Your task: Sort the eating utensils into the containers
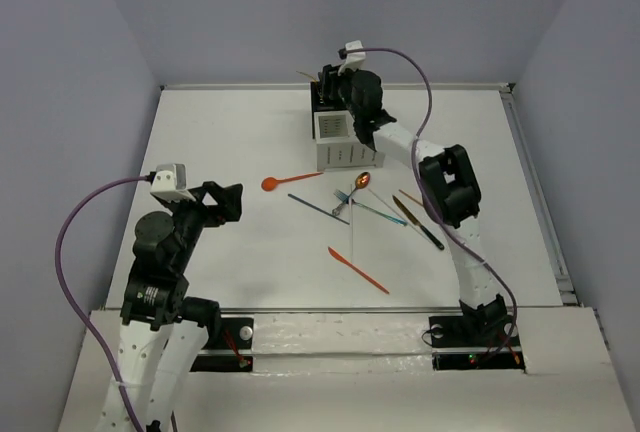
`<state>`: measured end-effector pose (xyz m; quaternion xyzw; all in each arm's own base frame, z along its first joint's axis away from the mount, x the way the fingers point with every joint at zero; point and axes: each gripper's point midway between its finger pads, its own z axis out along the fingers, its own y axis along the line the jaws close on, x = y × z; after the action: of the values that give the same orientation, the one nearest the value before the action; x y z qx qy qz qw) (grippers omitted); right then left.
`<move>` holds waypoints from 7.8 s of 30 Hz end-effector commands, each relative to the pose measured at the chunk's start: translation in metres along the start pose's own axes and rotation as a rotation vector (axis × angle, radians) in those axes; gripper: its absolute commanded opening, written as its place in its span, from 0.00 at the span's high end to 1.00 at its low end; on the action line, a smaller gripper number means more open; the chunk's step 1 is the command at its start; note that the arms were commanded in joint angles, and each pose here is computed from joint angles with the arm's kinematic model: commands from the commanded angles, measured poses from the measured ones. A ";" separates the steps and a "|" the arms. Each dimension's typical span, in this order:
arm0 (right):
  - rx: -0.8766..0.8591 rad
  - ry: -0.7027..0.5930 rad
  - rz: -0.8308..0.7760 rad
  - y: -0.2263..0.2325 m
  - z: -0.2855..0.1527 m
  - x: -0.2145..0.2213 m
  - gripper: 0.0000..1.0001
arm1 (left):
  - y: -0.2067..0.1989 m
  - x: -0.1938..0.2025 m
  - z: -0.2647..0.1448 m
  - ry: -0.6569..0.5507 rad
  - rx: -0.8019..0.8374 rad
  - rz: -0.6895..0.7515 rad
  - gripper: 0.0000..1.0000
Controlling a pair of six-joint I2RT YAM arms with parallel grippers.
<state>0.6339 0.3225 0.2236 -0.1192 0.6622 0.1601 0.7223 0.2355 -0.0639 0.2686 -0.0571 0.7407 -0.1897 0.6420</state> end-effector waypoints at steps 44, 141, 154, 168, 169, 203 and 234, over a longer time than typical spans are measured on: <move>0.133 0.697 0.383 0.025 -0.268 0.100 0.61 | -0.034 -0.033 -0.024 -0.133 0.153 0.011 0.01; 0.158 0.874 -0.056 0.024 -0.307 0.015 0.93 | -0.047 -0.042 -0.045 -0.186 0.202 0.004 0.01; 0.105 -0.074 0.067 0.036 -0.151 -0.181 0.93 | -0.041 -0.036 -0.034 -0.150 0.168 0.007 0.01; 0.197 -0.395 0.051 -0.013 -0.009 -0.187 0.93 | -0.025 -0.032 -0.021 -0.125 0.084 0.018 0.01; 0.200 -0.396 0.052 -0.020 -0.003 -0.184 0.93 | -0.025 -0.031 -0.020 -0.120 0.082 0.022 0.01; 0.004 -0.119 0.061 0.008 -0.034 -0.149 0.40 | -0.020 -0.039 -0.024 -0.162 0.067 0.030 0.01; 0.075 0.881 0.199 0.009 -0.317 0.113 0.60 | -0.025 -0.030 -0.020 -0.128 0.100 0.012 0.01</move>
<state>0.3594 0.2033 0.1027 -0.0616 0.9023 0.1446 0.4014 0.2127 -0.0732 0.2919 -0.0302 0.7043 -0.2156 0.6757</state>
